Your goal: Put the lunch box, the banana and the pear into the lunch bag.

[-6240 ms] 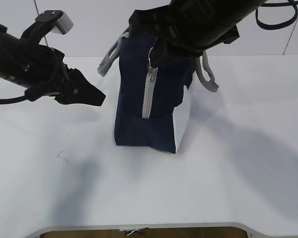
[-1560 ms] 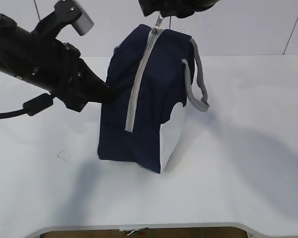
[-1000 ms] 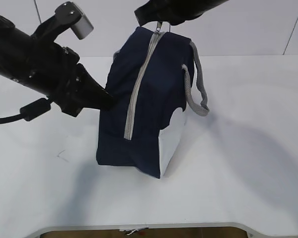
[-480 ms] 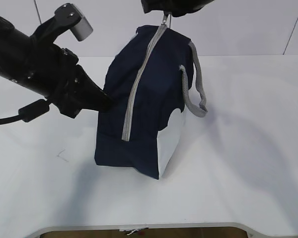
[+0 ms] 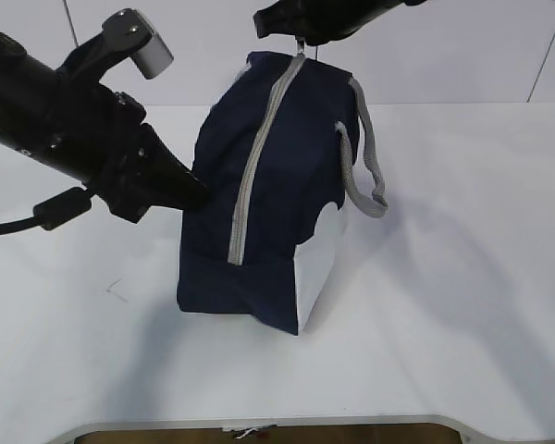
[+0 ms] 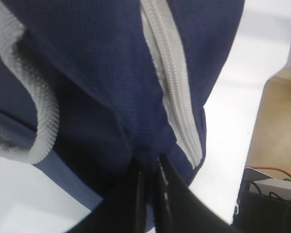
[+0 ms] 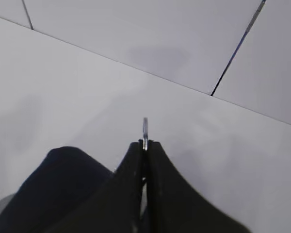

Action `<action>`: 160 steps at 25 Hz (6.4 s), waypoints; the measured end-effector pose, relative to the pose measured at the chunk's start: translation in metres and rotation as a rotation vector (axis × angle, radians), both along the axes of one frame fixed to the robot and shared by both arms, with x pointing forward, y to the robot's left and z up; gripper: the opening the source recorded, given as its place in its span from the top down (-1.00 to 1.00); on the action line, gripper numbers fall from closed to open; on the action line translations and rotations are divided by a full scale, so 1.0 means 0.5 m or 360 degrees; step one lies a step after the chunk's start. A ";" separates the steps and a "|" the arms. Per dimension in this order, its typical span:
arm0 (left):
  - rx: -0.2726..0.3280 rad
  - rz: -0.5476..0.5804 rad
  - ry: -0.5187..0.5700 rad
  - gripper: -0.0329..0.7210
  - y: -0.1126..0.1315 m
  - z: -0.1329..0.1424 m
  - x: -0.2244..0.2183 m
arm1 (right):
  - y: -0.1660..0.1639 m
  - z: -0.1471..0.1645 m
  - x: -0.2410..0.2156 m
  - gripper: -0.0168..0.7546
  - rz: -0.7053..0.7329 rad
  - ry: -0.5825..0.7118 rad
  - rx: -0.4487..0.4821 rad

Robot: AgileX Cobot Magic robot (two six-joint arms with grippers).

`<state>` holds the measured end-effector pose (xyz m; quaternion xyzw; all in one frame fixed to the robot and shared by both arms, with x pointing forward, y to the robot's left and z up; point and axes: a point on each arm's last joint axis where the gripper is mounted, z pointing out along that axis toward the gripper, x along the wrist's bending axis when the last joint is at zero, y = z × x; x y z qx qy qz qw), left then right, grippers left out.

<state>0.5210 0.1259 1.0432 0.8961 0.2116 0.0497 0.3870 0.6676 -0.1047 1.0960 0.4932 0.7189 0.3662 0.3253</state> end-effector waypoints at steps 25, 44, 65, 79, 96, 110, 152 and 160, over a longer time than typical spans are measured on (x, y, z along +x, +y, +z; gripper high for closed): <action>-0.0004 0.0005 -0.0037 0.92 0.006 0.022 -0.011 | -0.043 -0.102 0.091 0.92 -0.0196 0.0180 0.0226; -0.0182 0.0381 0.0261 -0.03 0.020 0.071 0.010 | -0.042 -0.096 0.088 0.92 -0.0260 0.0312 0.0428; -0.0299 0.0599 0.0603 -0.46 0.014 0.200 0.226 | -0.041 -0.097 0.087 0.93 -0.0266 0.0334 0.0445; -0.0223 0.0523 0.0784 -0.46 -0.058 0.097 0.262 | -0.041 -0.098 0.086 0.92 -0.0269 0.0346 0.0447; -0.0236 0.0514 0.0855 0.47 -0.072 0.059 0.284 | -0.042 -0.103 0.084 0.92 -0.0278 0.0378 0.0431; -0.0177 0.0482 0.0747 0.93 -0.069 0.070 0.286 | -0.054 -0.103 0.088 0.92 -0.0298 0.0378 0.0432; -0.0069 0.0500 0.0603 0.93 -0.052 0.107 0.270 | -0.057 -0.173 0.112 0.74 -0.0388 0.0620 0.0466; -0.0033 0.0508 0.0579 0.93 -0.048 0.108 0.269 | -0.064 -0.148 0.115 -0.04 -0.0409 0.0662 0.0431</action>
